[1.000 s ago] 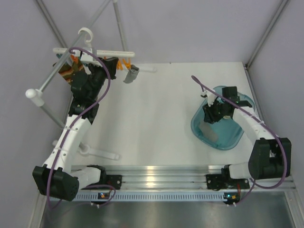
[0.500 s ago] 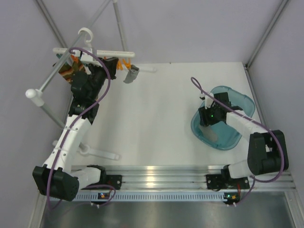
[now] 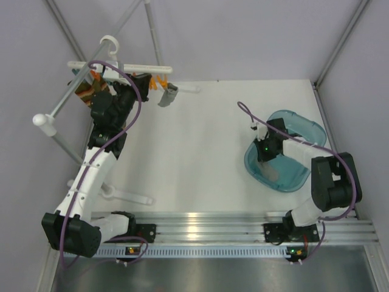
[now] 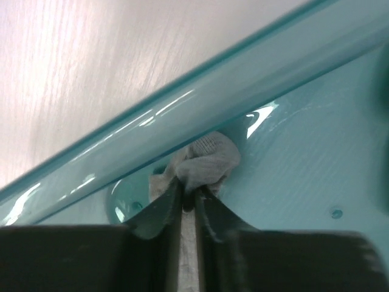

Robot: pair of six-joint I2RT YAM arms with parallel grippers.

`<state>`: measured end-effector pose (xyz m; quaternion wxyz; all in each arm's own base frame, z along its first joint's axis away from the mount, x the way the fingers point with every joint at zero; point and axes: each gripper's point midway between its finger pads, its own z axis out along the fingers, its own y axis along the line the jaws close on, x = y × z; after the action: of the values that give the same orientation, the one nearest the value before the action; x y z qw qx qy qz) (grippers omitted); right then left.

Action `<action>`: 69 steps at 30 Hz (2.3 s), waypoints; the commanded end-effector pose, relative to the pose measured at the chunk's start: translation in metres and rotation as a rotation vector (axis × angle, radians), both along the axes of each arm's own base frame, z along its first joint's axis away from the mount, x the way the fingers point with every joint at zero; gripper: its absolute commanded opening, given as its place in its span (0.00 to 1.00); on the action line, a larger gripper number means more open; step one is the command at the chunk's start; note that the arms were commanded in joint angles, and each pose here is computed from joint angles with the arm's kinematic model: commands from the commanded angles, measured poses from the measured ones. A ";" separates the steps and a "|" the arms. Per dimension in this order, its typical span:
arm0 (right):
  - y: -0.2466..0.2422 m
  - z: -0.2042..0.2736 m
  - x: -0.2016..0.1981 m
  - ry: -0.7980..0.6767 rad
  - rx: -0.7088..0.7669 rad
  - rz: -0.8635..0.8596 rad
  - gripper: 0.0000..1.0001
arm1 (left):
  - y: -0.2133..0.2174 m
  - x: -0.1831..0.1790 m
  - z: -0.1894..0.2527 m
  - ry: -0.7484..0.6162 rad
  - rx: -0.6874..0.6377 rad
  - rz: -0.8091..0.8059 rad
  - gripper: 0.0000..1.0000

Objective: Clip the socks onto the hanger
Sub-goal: Pick up the sock from the bin, then clamp the sock onto the hanger.

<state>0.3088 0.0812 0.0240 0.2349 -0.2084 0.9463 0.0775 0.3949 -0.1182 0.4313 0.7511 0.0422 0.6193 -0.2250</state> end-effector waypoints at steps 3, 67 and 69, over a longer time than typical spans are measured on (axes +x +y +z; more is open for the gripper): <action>0.010 0.035 0.000 -0.034 0.101 0.078 0.00 | -0.005 -0.004 0.004 -0.005 -0.003 -0.027 0.00; 0.382 0.354 0.031 -0.221 1.528 0.598 0.00 | -0.014 -0.016 0.004 0.087 -0.124 -0.091 0.00; 0.384 0.351 0.041 -0.241 1.511 0.552 0.00 | -0.014 -0.015 0.003 0.089 -0.120 -0.092 0.00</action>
<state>0.3306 0.4577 0.3624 0.3280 -0.2396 0.5217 0.7502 0.3879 -0.1220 0.4326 0.7289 0.0001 0.6271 -0.2746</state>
